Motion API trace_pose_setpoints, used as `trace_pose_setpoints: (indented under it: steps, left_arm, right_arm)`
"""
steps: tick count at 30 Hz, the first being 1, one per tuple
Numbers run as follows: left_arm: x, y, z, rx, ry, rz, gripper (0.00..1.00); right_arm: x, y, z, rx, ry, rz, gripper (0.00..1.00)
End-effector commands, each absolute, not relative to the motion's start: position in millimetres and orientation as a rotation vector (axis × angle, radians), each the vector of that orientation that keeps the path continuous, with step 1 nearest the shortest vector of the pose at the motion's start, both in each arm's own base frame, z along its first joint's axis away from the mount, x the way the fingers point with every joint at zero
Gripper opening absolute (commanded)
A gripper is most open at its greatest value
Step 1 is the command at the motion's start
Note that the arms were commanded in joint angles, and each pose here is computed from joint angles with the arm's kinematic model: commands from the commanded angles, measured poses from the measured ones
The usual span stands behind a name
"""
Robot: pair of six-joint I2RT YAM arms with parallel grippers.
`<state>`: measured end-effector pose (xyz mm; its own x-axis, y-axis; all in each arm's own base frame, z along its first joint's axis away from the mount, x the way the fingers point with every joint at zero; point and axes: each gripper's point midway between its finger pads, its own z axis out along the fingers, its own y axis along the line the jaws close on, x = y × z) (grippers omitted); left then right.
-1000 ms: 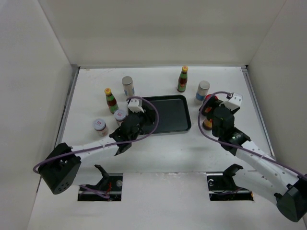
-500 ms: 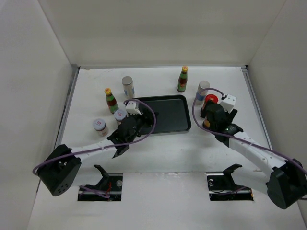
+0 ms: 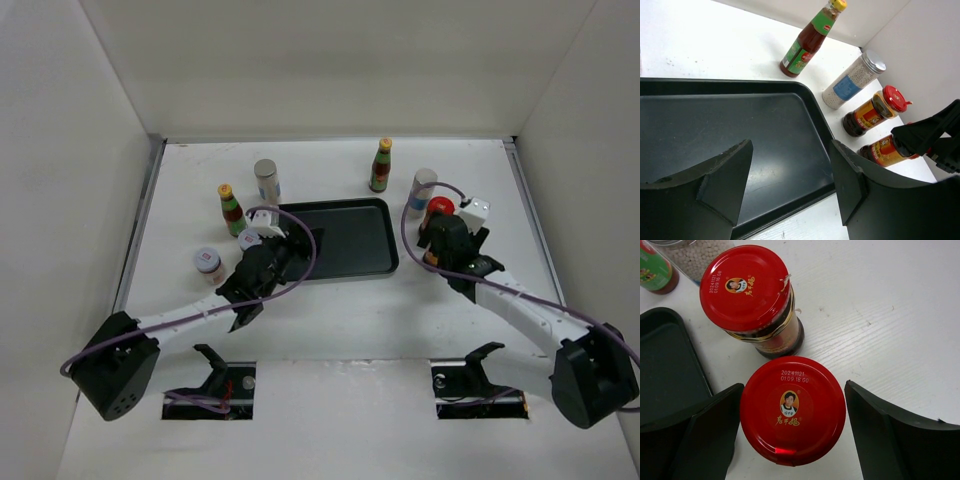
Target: Organize the condiment bottles
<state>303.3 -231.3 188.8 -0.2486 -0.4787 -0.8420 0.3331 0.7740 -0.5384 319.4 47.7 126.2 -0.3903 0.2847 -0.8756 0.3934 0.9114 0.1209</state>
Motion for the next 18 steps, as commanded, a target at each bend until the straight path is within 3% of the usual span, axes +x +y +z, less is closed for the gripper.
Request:
trace_pose_setpoints:
  steps: [1, 5, 9, 14, 18]
  left_arm:
    - [301.8, -225.3, 208.3, -0.149, 1.581, -0.811, 0.61]
    - [303.4, -219.8, 211.6, -0.161, 1.570, -0.805, 0.61]
    - [303.0, -218.0, 211.5, -0.170, 1.569, -0.809, 0.61]
    - [301.9, -212.4, 216.4, -0.185, 1.548, -0.812, 0.62]
    - [300.9, -200.0, 227.1, -0.222, 1.498, -0.808, 0.62]
  right_arm:
    - [327.2, 50.6, 127.4, 0.496, 1.988, -0.096, 0.87]
    - [327.9, 52.9, 121.2, 0.492, 2.002, -0.099, 0.85]
    - [328.0, 47.2, 145.0, 0.517, 1.926, -0.096, 0.58]
    - [324.0, 57.6, 214.6, 0.492, 1.768, -0.034, 0.53]
    - [325.3, 100.2, 253.0, 0.403, 1.731, 0.098, 0.52]
